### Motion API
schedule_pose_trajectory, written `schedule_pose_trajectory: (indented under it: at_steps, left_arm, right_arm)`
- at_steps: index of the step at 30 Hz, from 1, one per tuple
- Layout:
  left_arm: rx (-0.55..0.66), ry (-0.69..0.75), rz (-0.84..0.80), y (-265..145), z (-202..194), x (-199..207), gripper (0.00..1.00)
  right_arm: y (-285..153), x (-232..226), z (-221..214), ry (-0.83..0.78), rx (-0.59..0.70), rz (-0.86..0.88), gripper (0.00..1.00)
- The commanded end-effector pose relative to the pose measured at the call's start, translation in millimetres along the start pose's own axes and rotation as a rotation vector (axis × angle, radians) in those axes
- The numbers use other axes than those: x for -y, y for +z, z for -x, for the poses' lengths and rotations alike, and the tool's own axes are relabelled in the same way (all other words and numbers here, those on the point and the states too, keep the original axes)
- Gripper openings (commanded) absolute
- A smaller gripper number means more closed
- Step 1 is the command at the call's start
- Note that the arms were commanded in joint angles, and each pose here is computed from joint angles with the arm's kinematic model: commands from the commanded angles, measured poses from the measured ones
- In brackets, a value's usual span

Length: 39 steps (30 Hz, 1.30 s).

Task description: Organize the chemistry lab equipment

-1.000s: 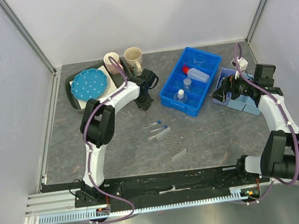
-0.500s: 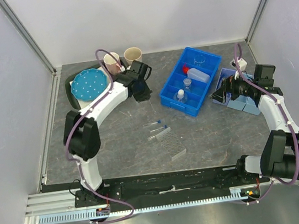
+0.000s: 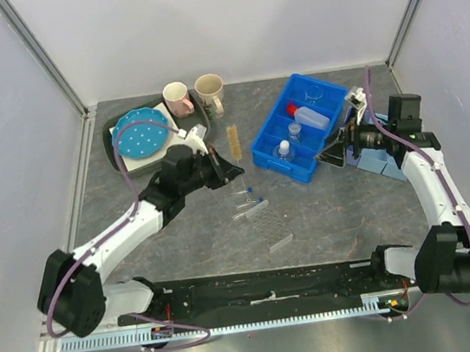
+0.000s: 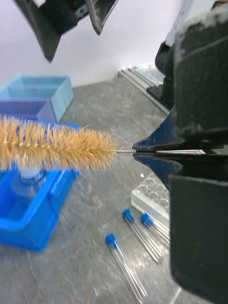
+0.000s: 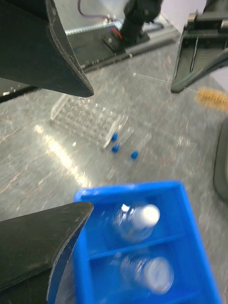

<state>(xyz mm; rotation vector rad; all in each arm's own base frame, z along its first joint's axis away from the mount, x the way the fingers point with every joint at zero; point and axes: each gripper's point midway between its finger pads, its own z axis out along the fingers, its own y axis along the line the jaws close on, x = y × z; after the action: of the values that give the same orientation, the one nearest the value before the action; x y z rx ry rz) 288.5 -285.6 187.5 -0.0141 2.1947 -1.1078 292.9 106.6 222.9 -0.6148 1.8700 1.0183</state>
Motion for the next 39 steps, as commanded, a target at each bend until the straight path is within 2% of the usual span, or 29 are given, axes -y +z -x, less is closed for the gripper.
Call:
schedule_pose_trajectory:
  at_steps: [1, 3, 5, 9, 16, 21, 24, 25, 26, 27, 29, 30, 31, 32, 33, 35, 36, 37, 39]
  left_arm:
    - [0.209, 0.047, -0.312, -31, 23, 59, 0.02]
    - [0.262, 0.046, -0.375, -39, 25, 73, 0.02]
    - [0.296, 0.037, -0.391, -44, 22, 77, 0.02]
    - [0.360, 0.008, -0.426, -50, 27, 91, 0.02]
    - [0.424, -0.024, -0.440, -53, 36, 102, 0.02]
    - [0.403, -0.026, -0.435, -46, 33, 102, 0.02]
    - [0.396, -0.028, -0.440, -42, 32, 104, 0.02]
    - [0.397, -0.028, -0.439, -42, 32, 104, 0.02]
    - [0.397, -0.028, -0.441, -41, 32, 105, 0.02]
    - [0.398, -0.030, -0.441, -41, 32, 105, 0.02]
    - [0.394, -0.029, -0.441, -40, 31, 105, 0.02]
    - [0.392, -0.029, -0.441, -41, 31, 105, 0.02]
    - [0.392, -0.026, -0.439, -41, 31, 104, 0.03]
    - [0.385, -0.017, -0.436, -41, 30, 104, 0.09]
    - [0.386, 0.010, -0.429, -45, 30, 104, 0.28]
    - [0.395, 0.038, -0.394, -50, 35, 100, 0.57]
    - [0.384, 0.048, -0.357, -54, 34, 93, 0.78]
    - [0.390, 0.066, -0.350, -60, 40, 96, 0.86]
    - [0.400, 0.128, -0.298, -71, 52, 86, 0.95]
  right_arm:
    - [20, -62, 26, -0.075, -0.028, 0.177, 0.98]
    - [39, -90, 23, -0.053, -0.080, 0.249, 0.98]
    - [55, -97, 17, -0.023, -0.123, 0.244, 0.98]
    - [86, -140, 7, -0.041, -0.212, 0.323, 0.98]
    - [114, -142, -5, 0.010, -0.274, 0.302, 0.97]
    - [124, -155, 0, 0.082, -0.258, 0.350, 0.88]
    - [129, -158, 3, 0.139, -0.250, 0.370, 0.74]
    - [130, -160, 4, 0.157, -0.249, 0.380, 0.57]
    - [133, -159, 4, 0.165, -0.246, 0.388, 0.48]
    - [133, -160, 4, 0.185, -0.250, 0.390, 0.27]
    - [135, -157, 3, 0.189, -0.253, 0.381, 0.09]
    - [135, -156, 3, 0.187, -0.251, 0.373, 0.02]
    - [135, -152, 1, 0.175, -0.251, 0.360, 0.00]
    - [132, -149, -2, 0.173, -0.259, 0.347, 0.00]
    - [129, -141, -3, 0.167, -0.258, 0.320, 0.00]
    - [121, -125, -6, 0.133, -0.259, 0.265, 0.00]
    - [115, -109, -4, 0.126, -0.249, 0.219, 0.00]
    - [108, -100, -1, 0.063, -0.239, 0.191, 0.00]
    - [90, -71, 2, 0.037, -0.244, 0.084, 0.00]
